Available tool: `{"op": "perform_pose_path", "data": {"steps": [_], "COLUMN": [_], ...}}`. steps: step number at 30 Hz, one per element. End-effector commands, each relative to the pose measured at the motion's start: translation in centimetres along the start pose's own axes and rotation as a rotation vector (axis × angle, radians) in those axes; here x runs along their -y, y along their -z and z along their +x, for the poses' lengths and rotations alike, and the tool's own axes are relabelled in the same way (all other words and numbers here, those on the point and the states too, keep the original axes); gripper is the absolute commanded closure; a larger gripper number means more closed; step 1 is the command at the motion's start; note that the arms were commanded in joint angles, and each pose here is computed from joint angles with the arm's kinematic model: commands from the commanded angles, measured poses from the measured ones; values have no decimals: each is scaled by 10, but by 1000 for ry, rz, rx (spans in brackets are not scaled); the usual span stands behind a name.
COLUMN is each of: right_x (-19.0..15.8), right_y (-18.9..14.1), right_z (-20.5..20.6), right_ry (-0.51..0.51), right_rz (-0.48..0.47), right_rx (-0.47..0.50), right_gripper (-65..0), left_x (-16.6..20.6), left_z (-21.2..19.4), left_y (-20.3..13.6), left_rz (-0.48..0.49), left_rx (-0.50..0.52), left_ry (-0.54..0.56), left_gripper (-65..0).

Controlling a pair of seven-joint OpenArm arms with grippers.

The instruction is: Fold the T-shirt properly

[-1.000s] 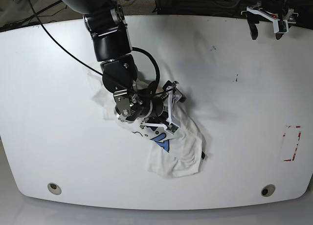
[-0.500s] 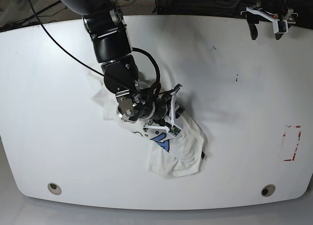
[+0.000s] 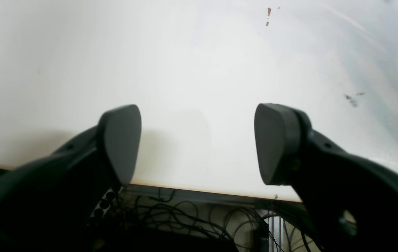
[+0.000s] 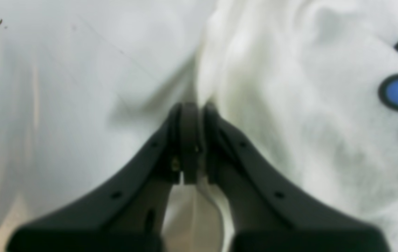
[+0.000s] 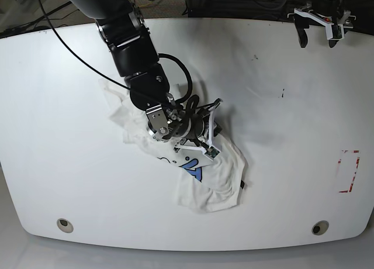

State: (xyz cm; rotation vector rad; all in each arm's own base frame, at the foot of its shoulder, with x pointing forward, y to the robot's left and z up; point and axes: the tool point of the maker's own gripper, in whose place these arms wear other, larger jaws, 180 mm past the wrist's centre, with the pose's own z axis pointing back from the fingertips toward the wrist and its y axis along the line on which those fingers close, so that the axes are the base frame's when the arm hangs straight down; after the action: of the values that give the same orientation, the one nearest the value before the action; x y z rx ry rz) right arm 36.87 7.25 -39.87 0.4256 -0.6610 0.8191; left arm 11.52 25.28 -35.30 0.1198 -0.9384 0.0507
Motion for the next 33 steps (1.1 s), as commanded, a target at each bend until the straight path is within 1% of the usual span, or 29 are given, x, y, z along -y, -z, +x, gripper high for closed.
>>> {"op": "perform_pose_path", "data": {"steps": [1, 4, 8, 15, 18, 21, 22, 24, 26, 29, 33], "right_x": [6, 13, 18, 23, 35, 39, 46, 52, 58, 68, 72], "right_y": [-7, -12, -27, -60, -84, -106, -119, -135, -158, -189, -230], "right_z": [28, 29, 45, 82, 109, 140, 155, 171, 196, 221, 251], "right_ry": [-15, -25, -63, -149, -211, -276, -311, -348, -402, -472, -554], "right_rz": [-8, -26, -55, -114, -165, -201, -231, -264, -307, -373, -449], "right_rx": [83, 92, 142, 242, 301, 366, 392, 423, 468, 514, 577], "right_gripper": [-8, 0, 0, 0, 0, 0, 0, 0, 0, 0, 0], "left_x": [-1, -1, -1, 0, 10, 21, 24, 29, 43, 66, 104], "left_z": [7, 7, 7, 20, 20, 33, 37, 41, 45, 51, 74], "left_y": [-3, -3, -3, 5, 8, 17, 20, 25, 35, 53, 75], "left_rz": [0, 0, 0, 2, -25, -54, -62, -74, -102, -145, -221], "left_rx": [25, 25, 26, 66, 69, 109, 123, 129, 113, 82, 96], "left_ry": [6, 6, 6, 2, -5, -13, -16, -17, 5, 50, 106], "left_gripper": [-467, -467, -467, -465, -465, -468, -471, -471, -472, -472, -472]}}
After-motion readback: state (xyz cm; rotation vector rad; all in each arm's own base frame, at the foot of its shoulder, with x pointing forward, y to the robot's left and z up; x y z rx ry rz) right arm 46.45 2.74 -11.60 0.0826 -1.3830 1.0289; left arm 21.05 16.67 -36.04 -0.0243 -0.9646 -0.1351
